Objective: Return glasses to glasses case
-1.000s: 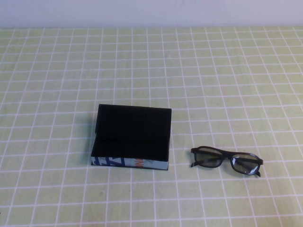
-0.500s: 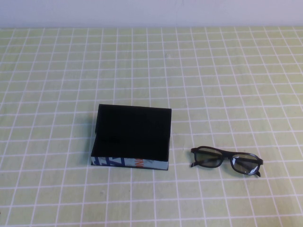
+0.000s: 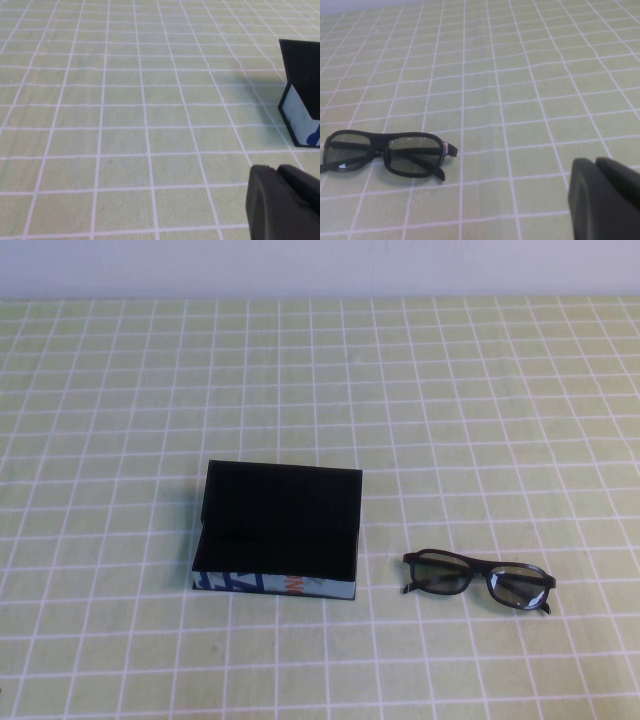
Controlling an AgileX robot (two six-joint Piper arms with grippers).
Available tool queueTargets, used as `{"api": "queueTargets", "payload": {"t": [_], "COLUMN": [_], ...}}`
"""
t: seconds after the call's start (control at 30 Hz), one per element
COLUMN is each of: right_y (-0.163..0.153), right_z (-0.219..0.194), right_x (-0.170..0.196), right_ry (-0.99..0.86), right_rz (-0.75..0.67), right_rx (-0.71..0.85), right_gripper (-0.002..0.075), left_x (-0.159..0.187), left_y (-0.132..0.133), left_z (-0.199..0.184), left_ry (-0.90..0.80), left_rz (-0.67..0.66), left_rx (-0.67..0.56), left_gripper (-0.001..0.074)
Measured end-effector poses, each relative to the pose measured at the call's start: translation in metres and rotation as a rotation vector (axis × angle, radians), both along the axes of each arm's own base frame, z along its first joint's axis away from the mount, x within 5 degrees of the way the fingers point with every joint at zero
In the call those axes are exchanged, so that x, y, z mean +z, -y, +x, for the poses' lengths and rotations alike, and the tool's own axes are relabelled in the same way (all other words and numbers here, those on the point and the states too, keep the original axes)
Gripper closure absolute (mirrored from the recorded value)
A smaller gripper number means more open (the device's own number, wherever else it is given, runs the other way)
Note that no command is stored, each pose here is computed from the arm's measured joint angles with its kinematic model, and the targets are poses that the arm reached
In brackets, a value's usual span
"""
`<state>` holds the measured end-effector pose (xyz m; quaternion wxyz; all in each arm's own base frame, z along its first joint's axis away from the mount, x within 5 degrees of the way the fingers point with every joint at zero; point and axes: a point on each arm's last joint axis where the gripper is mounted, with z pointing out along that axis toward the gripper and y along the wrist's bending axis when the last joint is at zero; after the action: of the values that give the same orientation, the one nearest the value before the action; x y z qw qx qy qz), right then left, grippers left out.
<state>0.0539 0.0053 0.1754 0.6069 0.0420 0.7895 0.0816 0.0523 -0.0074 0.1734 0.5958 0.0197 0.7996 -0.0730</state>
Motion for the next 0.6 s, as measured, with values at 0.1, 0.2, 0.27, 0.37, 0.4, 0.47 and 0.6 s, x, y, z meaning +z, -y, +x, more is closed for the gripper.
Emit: {"api": "queueTargets", "payload": {"t": [0.1,0.2,0.27,0.37,0.4,0.47,0.6], "right_y": [0.0,0.0,0.0,0.0,0.0,0.001,0.002], "right_z": [0.0,0.0,0.0,0.001,0.001,0.002,0.003], "right_x": [0.0,0.0,0.0,0.003,0.005,0.01,0.026], "right_ry": [0.0,0.0,0.0,0.03,0.054,0.11,0.288], "right_rz": [0.0,0.0,0.0,0.002,0.003,0.006,0.017], "right_rx": [0.0,0.0,0.0,-0.003,-0.005,-0.01,-0.025], "right_gripper": [0.0743,0.0743,0.0743,0.0743,0.0743,0.0743,0.0743], "left_x": [0.0,0.0,0.0,0.003,0.005,0.011,0.031], "left_y": [0.0,0.0,0.0,0.0,0.0,0.001,0.001], "left_z": [0.0,0.0,0.0,0.001,0.001,0.003,0.003], "left_ry": [0.0,0.0,0.004,0.035,0.061,0.128,0.349], "left_rz": [0.0,0.002,0.003,-0.002,-0.006,-0.016,-0.05], "left_rx": [0.0,0.0,0.0,-0.001,-0.001,-0.003,-0.008], "left_gripper": [0.0738,0.0738,0.0738,0.0738,0.0738,0.0738,0.0738]}}
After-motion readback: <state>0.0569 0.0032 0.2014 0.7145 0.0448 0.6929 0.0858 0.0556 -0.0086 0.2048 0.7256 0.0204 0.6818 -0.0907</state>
